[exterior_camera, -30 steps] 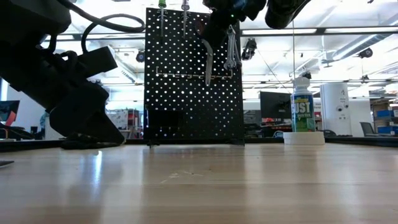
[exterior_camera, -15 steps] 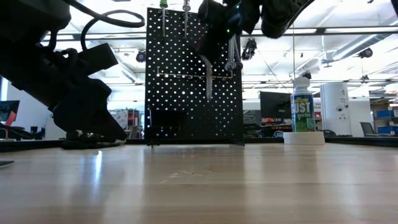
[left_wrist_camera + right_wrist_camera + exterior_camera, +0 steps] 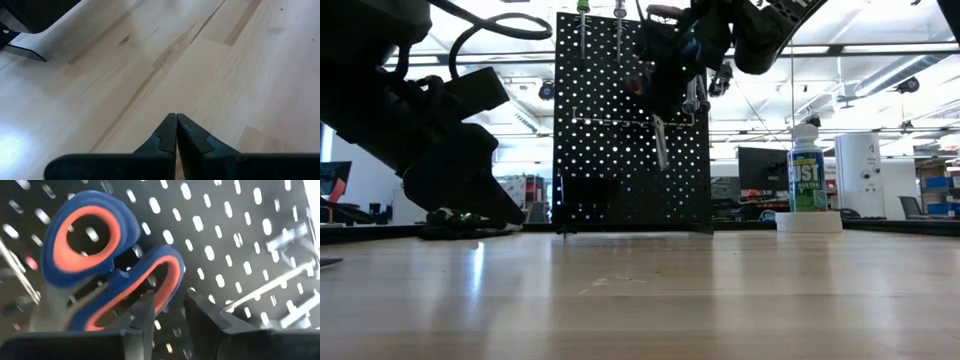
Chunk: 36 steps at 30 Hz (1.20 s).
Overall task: Hang tools onto peg board
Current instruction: Hang the black pliers on the pegboard
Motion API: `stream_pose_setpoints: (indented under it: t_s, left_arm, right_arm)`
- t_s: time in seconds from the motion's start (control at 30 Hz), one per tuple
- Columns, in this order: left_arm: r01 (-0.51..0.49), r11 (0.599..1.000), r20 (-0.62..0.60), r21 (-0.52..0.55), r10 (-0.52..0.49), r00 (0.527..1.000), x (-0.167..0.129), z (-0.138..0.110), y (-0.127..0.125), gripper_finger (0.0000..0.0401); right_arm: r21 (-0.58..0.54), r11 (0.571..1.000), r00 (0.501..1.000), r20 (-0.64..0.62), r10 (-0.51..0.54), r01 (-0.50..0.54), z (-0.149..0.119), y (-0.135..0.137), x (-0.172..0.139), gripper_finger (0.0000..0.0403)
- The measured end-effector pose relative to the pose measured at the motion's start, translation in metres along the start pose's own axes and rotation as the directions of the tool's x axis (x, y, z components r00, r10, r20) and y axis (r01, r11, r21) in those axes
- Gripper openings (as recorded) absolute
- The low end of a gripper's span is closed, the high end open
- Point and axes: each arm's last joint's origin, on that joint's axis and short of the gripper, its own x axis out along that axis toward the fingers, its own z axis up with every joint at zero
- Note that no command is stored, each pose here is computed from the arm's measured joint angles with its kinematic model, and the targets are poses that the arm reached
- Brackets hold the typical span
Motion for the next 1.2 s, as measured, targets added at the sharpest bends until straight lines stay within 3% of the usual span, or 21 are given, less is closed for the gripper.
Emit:
stream_pose_setpoints:
  t_s: [0.2, 0.53, 0.87, 1.03, 1.2]
  left_arm:
    - [0.003, 1.0, 0.002, -0.004, -0.003, 1.0, 0.0, 0.0, 0.0, 0.0]
    - [0.013, 1.0, 0.005, -0.007, -0.013, 1.0, -0.001, 0.0, -0.002, 0.0]
    - [0.022, 1.0, 0.007, -0.003, -0.022, 1.0, -0.003, -0.001, -0.003, 0.0]
    - [0.016, 1.0, 0.011, 0.005, -0.016, 1.0, -0.003, -0.004, -0.003, 0.0]
    - [-0.008, 1.0, 0.006, 0.03, 0.008, 1.0, 0.004, -0.012, -0.005, 0.0]
  right_arm:
    - [0.056, 0.997, 0.987, -0.159, -0.037, 0.047, -0.002, -0.014, -0.006, 0.012]
    - [0.18, 0.983, 0.998, -0.064, -0.021, 0.032, 0.014, -0.045, -0.045, 0.0147]
    - [0.23, 0.969, 0.996, 0.027, 0.089, -0.093, 0.005, -0.01, -0.114, 0.0141]
    - [0.373, 0.908, 0.981, 0.109, 0.159, -0.189, -0.01, 0.012, -0.158, 0.0131]
    - [0.526, 0.786, 0.945, 0.21, 0.25, -0.324, -0.018, 0.027, -0.188, 0.0121]
